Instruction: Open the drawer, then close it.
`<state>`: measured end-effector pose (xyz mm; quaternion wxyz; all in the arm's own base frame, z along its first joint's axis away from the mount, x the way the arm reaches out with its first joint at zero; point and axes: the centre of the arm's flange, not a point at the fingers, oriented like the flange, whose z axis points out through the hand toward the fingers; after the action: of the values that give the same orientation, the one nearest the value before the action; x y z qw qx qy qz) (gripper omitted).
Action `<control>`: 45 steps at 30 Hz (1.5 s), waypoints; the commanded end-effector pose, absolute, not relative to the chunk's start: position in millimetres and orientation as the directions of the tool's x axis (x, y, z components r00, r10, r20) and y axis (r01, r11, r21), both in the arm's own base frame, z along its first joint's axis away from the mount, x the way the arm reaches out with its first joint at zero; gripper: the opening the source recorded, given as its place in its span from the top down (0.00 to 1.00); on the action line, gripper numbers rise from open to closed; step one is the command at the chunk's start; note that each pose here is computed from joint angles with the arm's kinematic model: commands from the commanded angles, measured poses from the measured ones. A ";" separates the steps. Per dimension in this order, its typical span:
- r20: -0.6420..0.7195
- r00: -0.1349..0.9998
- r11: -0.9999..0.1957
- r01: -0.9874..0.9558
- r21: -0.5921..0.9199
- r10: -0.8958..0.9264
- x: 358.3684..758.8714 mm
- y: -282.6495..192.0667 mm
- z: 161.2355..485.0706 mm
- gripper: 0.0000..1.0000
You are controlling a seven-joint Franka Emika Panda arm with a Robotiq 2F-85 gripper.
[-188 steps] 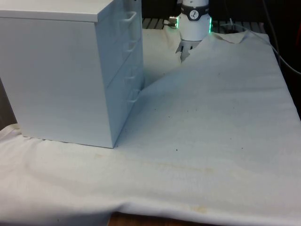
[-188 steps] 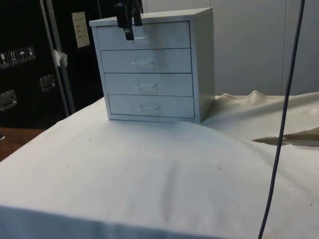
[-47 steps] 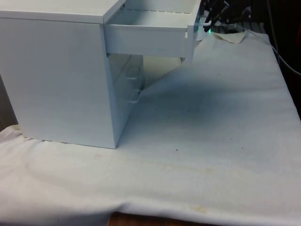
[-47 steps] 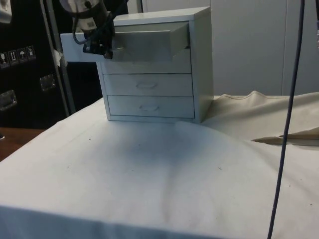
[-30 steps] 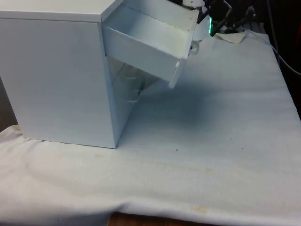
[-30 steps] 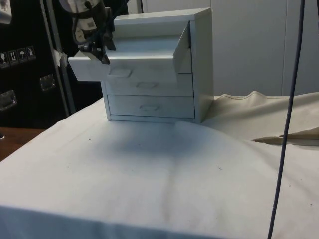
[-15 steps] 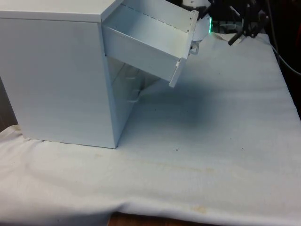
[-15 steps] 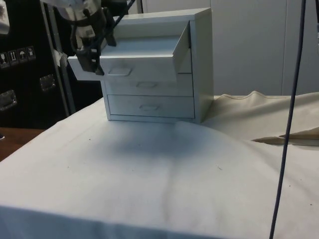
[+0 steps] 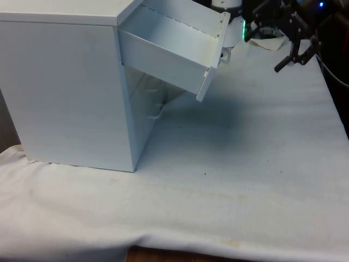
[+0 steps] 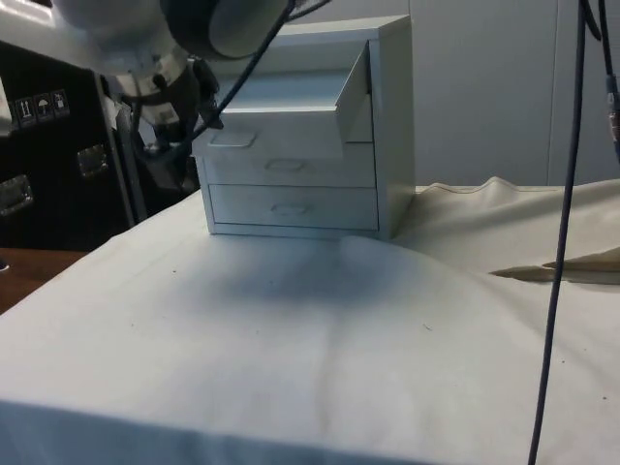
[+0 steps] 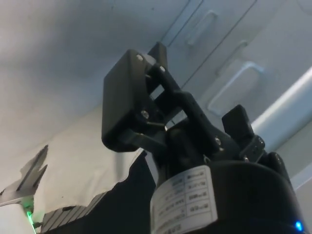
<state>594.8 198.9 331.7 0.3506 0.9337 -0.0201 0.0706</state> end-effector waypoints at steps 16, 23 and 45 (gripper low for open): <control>0.139 0.990 -0.754 -0.099 0.650 -0.011 595.8 192.7 313.4 0.57; 0.142 0.990 -0.762 -0.102 0.639 -0.012 595.7 192.1 312.5 0.87; 0.130 0.991 -0.695 -0.104 0.711 -0.015 606.9 141.1 324.0 1.00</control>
<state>606.9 146.5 320.4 0.3838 0.9210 -0.0354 0.0573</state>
